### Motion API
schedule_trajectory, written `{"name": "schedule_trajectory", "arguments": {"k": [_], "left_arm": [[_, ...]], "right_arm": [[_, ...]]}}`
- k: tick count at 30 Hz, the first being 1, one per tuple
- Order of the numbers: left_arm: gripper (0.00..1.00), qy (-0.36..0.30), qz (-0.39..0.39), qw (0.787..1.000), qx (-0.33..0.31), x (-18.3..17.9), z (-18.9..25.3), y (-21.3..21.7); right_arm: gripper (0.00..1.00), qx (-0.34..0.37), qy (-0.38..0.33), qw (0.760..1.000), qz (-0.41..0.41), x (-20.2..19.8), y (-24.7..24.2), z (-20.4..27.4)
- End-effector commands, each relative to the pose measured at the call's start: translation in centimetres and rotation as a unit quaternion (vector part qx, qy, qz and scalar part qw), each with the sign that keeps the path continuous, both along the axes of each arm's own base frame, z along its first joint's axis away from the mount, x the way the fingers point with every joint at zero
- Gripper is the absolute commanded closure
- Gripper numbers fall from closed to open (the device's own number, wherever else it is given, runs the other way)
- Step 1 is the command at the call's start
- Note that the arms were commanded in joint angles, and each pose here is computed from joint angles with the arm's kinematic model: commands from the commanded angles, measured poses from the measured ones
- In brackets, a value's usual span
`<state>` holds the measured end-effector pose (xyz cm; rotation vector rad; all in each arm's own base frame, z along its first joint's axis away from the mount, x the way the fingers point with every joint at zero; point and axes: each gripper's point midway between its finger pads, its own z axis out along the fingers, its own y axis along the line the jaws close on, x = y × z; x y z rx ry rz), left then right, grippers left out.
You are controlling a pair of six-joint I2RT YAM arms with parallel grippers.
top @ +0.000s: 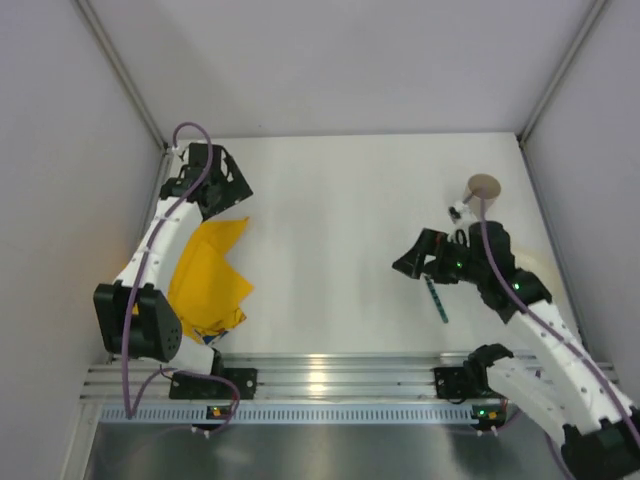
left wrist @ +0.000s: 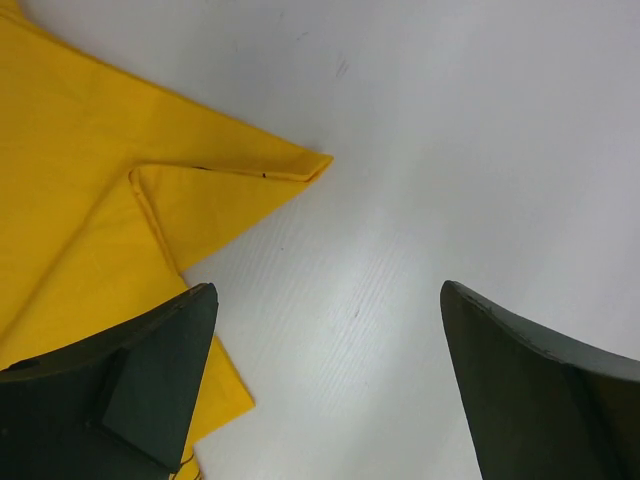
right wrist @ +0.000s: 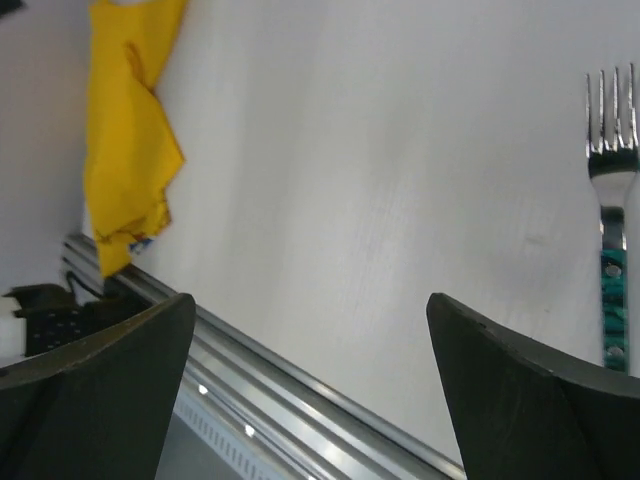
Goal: Set the dinner table for one person
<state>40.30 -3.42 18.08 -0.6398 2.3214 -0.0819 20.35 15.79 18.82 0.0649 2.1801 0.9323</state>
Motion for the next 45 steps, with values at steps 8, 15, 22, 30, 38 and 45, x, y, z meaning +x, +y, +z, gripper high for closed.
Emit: {"name": "schedule_trajectory", "arguments": {"k": [8, 15, 22, 30, 38, 45], "left_arm": [[0.01, 0.031, 0.073, 0.997, -0.003, -10.7, 1.2, 2.2], [0.02, 0.057, 0.127, 0.99, 0.0, -15.7, -2.0, 4.0], [0.02, 0.07, 0.143, 0.987, -0.007, -14.6, -5.8, 6.5], [0.07, 0.097, 0.123, 0.987, -0.019, -8.5, -9.0, 6.7], [0.22, 0.15, 0.106, 0.983, 0.027, -6.1, -12.1, 4.5], [0.36, 0.186, 0.126, 0.972, 0.068, -6.6, -13.7, 4.6]], "right_arm": [[0.0, -0.162, 0.088, 0.97, 0.16, 8.6, 10.4, -0.4], [0.0, -0.123, 0.124, 0.934, 0.311, 6.9, 23.0, -3.5], [0.0, -0.09, 0.15, 0.916, 0.362, 2.8, 26.9, -4.3], [0.0, -0.154, 0.168, 0.906, 0.356, 0.1, 21.9, -6.4], [0.0, -0.2, 0.165, 0.905, 0.338, -1.7, 17.5, -7.9], [0.0, -0.226, 0.16, 0.904, 0.327, -1.9, 14.6, -8.6]]}}
